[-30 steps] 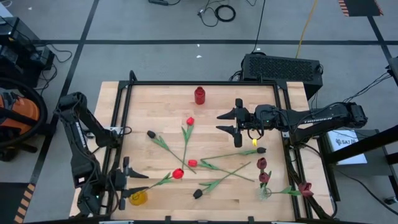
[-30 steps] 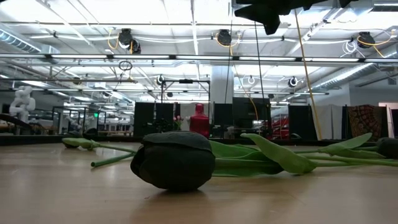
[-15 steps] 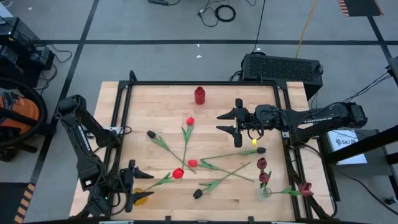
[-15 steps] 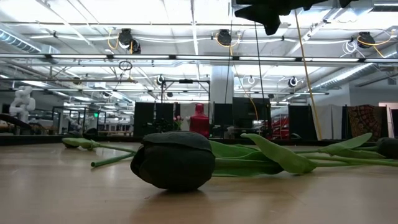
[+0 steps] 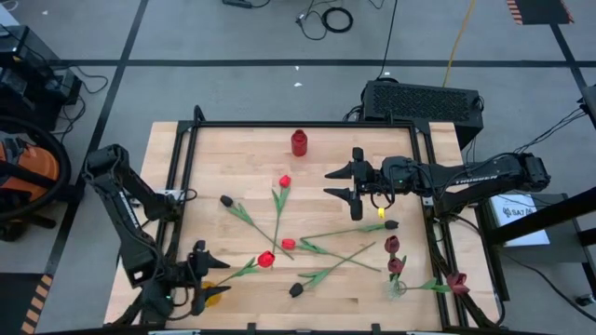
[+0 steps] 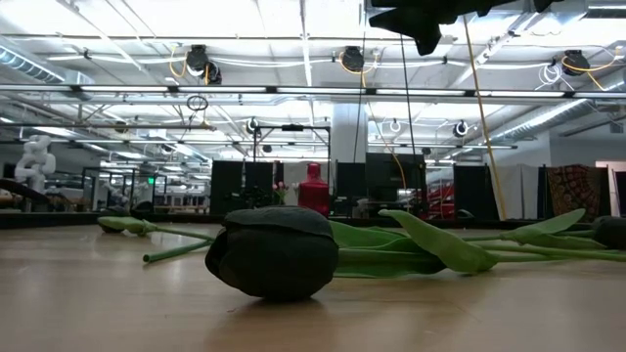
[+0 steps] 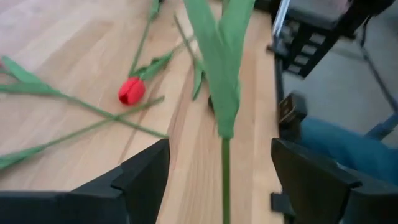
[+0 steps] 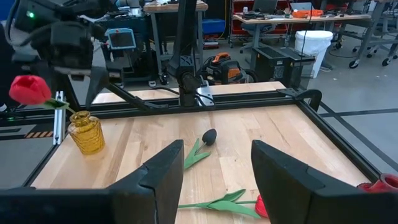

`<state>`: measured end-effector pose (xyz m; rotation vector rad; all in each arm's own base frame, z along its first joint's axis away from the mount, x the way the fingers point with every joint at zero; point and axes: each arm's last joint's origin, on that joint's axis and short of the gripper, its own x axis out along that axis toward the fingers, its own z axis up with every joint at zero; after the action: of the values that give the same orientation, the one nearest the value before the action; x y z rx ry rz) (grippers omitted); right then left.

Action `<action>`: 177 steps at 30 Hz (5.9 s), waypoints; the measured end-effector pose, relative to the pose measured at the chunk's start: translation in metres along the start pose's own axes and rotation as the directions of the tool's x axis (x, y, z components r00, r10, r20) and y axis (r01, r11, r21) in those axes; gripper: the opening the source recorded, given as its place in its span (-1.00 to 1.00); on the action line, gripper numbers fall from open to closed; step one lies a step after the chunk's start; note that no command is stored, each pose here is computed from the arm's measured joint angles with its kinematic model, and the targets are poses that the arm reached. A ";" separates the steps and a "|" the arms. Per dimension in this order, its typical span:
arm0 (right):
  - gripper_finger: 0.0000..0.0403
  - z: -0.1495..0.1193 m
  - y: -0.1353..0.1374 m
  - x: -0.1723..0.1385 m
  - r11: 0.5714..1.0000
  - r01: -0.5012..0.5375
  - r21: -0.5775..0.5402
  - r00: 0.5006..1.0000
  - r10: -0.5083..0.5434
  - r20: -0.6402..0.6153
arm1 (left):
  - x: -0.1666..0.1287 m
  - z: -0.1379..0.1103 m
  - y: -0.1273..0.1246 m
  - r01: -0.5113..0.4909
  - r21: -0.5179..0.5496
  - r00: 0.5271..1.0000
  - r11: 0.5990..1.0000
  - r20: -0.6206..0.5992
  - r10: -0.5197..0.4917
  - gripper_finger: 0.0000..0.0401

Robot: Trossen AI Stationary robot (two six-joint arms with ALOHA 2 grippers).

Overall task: Sort flowers into vase by color
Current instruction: Put the top right red flower into the yellow vase, then put the top red flower into the yellow vase

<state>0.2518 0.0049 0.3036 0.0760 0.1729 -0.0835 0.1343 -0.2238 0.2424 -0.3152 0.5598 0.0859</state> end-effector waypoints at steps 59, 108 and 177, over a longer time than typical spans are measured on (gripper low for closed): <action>-0.10 0.000 0.000 0.000 1.000 0.000 0.000 1.000 0.000 -0.001 | -0.024 -0.029 -0.020 -0.035 0.202 0.960 0.979 0.278 -0.023 -0.28; -0.10 0.000 0.000 0.000 1.000 -0.004 0.004 1.000 0.004 -0.001 | -0.044 -0.040 -0.021 0.070 0.245 0.975 0.967 0.186 -0.118 -0.97; -0.10 0.004 0.001 0.016 0.983 0.136 0.120 0.989 -0.141 0.036 | 0.018 0.114 0.128 -0.478 -0.135 0.867 0.868 0.081 0.491 -0.41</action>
<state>0.2684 0.0040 0.3049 0.1793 0.1285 -0.2343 0.1860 -0.0663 0.2898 -0.2687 0.5118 0.6243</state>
